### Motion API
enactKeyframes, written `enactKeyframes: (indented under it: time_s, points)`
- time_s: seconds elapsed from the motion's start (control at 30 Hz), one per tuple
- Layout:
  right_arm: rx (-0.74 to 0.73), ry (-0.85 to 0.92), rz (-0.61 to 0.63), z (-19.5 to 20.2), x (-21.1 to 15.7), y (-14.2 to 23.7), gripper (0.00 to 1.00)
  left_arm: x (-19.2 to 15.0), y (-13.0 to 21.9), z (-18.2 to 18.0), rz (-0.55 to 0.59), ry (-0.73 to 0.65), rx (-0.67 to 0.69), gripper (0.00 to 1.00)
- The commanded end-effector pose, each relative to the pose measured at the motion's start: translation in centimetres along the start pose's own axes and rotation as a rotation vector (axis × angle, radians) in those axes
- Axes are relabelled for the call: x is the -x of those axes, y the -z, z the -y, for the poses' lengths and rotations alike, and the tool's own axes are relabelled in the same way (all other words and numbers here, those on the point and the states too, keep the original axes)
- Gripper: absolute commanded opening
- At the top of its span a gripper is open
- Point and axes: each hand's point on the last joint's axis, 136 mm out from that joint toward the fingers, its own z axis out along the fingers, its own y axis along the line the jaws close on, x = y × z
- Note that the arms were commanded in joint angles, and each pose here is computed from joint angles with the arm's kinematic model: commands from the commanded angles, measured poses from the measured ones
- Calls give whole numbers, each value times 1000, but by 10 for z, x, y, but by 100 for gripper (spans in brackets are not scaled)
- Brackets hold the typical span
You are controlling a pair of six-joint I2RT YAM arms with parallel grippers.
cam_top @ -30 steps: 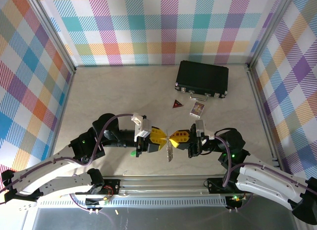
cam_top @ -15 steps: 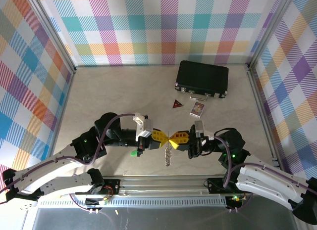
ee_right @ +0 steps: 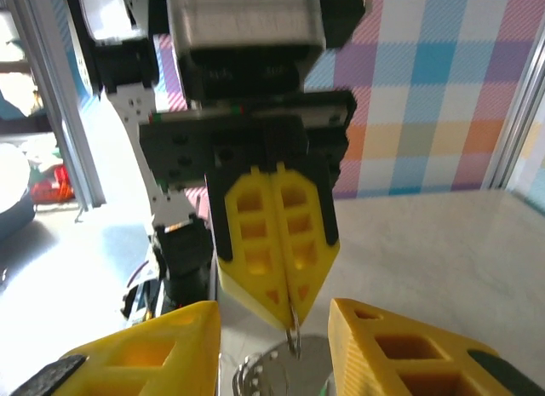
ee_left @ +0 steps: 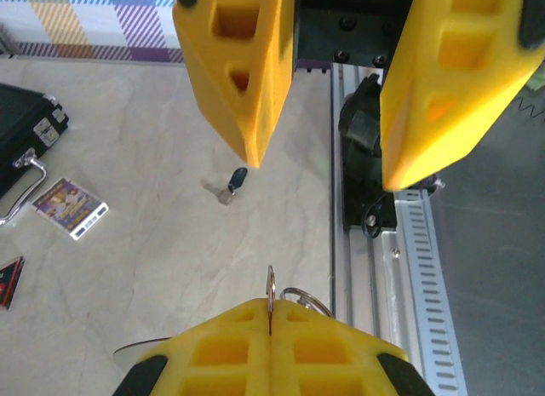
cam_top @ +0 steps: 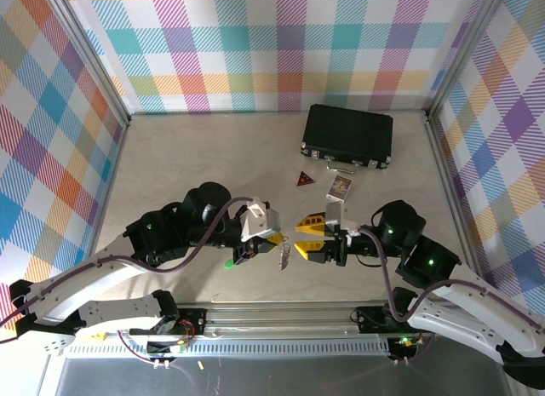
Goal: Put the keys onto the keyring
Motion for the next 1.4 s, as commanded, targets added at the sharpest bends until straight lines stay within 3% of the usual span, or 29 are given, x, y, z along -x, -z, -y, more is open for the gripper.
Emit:
enactKeyframes:
  time_s: [0.0,0.73,0.87,1.17,1.27,1.37]
  points:
    - [43,-8,-97,-5,-19,-4,38,5,10,2,-24,-42,4,0]
    - [82,-32,-89,-4,-23,-25,26,1,4,8,-70,-45,-40,0]
    - [102,-39,-84,-6,-23,-29,21,2,3,7,-72,-46,-42,0]
    - [100,-39,-103,-6,-28,-29,0,1,2,8,-67,-42,-42,0]
    - [94,-27,-92,-7,-26,-25,0,4,4,8,-35,-31,-32,0]
    - [90,-8,-31,-10,-14,-19,0,5,7,4,35,0,8,18]
